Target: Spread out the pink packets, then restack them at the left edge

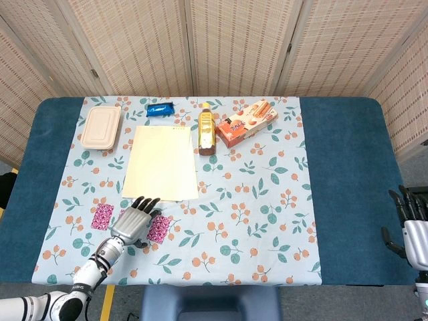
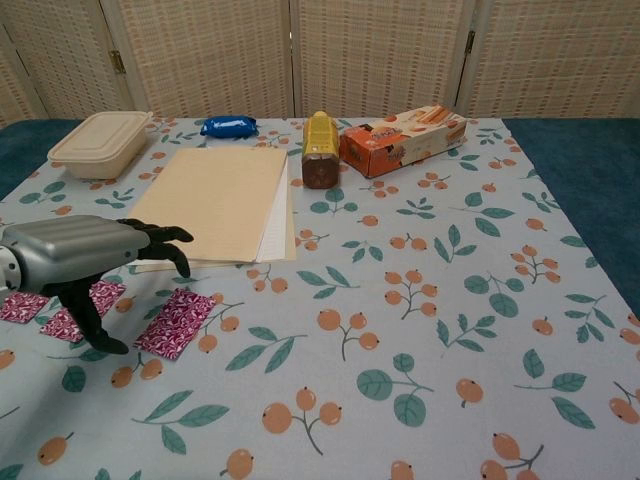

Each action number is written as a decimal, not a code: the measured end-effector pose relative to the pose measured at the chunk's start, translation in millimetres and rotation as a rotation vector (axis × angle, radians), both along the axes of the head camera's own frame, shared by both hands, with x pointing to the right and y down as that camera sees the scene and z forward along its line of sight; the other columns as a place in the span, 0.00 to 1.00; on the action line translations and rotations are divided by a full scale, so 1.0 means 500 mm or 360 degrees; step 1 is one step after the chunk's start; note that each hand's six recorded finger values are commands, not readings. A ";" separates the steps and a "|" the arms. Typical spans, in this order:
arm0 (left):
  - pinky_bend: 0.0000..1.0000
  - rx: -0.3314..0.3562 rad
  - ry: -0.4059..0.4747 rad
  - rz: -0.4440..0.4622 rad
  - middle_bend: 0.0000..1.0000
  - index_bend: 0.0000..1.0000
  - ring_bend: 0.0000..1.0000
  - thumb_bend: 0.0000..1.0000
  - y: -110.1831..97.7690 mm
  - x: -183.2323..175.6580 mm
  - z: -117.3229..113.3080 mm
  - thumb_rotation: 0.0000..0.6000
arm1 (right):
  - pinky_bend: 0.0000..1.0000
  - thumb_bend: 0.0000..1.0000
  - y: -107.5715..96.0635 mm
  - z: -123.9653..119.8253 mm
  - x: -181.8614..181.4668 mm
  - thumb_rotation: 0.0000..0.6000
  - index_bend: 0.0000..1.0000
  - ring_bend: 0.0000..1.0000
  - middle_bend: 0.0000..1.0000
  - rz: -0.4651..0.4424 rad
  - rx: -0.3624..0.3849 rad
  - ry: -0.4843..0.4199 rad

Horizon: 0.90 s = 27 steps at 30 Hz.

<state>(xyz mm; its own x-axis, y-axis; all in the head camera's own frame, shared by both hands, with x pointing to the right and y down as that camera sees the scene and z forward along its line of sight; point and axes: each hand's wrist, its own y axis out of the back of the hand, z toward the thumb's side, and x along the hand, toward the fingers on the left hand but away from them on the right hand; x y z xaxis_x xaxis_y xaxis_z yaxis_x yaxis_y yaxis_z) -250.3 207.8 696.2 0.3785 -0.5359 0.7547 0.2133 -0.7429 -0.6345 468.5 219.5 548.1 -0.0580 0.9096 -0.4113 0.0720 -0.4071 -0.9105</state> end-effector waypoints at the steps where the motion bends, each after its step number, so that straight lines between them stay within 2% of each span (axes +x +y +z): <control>1: 0.00 -0.0004 -0.0009 0.0005 0.00 0.22 0.00 0.10 0.002 0.004 0.002 1.00 | 0.00 0.45 0.000 0.000 0.000 1.00 0.01 0.00 0.01 0.0000 0.0000 -0.0001; 9: 0.00 -0.0021 -0.0049 -0.0009 0.00 0.21 0.00 0.10 0.008 0.033 0.020 1.00 | 0.00 0.45 -0.001 0.004 0.001 1.00 0.00 0.00 0.01 -0.0002 -0.0004 -0.0010; 27: 0.00 -0.0041 -0.0093 -0.0038 0.00 0.25 0.00 0.10 0.004 0.043 0.034 1.00 | 0.00 0.45 0.005 0.006 0.010 1.00 0.01 0.00 0.01 0.0016 -0.0008 -0.0013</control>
